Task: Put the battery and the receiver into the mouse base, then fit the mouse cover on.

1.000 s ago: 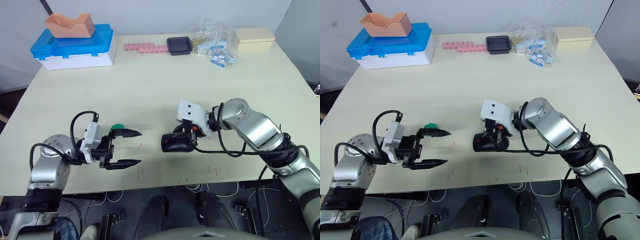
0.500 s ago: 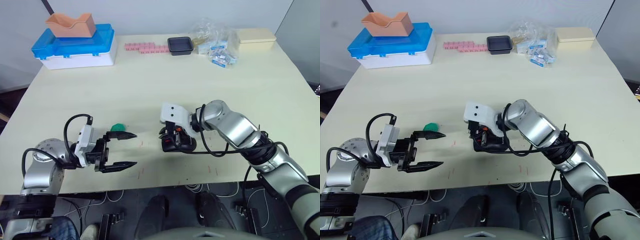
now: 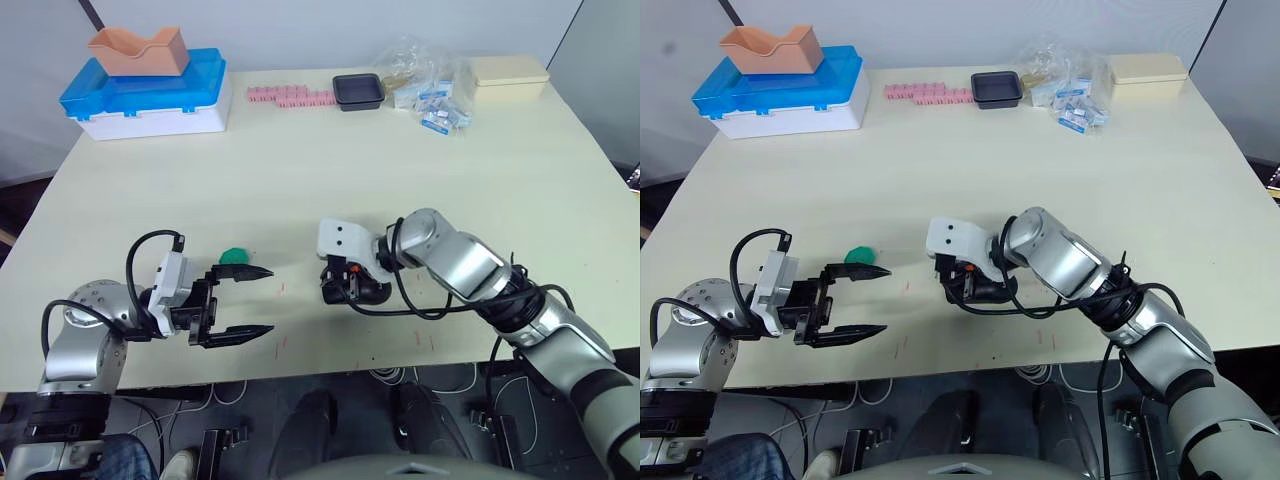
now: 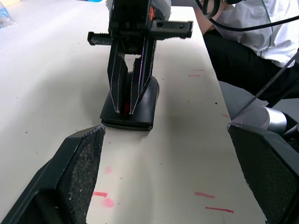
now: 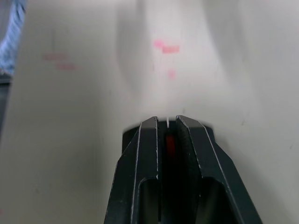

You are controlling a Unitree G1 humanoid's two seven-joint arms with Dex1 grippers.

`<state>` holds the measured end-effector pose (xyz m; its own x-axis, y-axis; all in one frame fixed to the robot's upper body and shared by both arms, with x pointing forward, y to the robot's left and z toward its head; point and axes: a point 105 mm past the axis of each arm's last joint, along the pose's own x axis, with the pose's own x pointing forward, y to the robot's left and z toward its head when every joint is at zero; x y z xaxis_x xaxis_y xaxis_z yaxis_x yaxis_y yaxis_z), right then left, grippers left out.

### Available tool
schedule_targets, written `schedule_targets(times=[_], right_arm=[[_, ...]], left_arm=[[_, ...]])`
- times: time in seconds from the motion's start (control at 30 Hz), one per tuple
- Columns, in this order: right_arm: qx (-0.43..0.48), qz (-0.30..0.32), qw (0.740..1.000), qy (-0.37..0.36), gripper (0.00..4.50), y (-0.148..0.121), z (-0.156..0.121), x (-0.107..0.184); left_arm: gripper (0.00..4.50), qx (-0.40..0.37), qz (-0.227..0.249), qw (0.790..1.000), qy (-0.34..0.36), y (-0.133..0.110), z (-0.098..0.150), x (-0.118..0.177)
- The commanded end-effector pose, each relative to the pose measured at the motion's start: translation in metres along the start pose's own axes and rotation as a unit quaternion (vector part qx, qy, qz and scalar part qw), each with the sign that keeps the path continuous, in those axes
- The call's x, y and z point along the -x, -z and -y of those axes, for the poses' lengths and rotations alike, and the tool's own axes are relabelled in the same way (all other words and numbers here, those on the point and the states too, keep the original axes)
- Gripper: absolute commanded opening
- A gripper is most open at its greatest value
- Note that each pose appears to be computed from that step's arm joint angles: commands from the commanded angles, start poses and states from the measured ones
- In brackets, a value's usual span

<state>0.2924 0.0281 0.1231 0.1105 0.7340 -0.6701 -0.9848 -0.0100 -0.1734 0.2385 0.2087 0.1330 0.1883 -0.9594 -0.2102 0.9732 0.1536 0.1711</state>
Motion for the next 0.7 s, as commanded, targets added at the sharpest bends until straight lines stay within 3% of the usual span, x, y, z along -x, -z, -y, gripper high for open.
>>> schedule_targets(times=[0.03, 0.17, 0.3, 0.7], right_arm=[[0.004, -0.029, 1.000, 0.011, 0.61, 0.005, 0.004, 0.001], [-0.005, -0.060, 0.998, 0.006, 0.61, 0.015, 0.002, -0.001], [0.001, -0.050, 0.999, 0.005, 0.61, 0.011, 0.002, -0.002], [-0.005, 0.136, 0.991, 0.010, 0.61, -0.026, 0.002, 0.034]], left_arm=[[4.50, -0.021, 0.001, 1.000, 0.000, -0.010, 0.000, 0.004], [4.50, -0.019, 0.002, 1.000, 0.000, -0.010, 0.002, 0.004], [4.50, -0.017, 0.002, 1.000, -0.001, -0.010, 0.002, 0.004], [4.50, -0.020, 0.005, 1.000, 0.002, -0.010, 0.000, 0.002]])
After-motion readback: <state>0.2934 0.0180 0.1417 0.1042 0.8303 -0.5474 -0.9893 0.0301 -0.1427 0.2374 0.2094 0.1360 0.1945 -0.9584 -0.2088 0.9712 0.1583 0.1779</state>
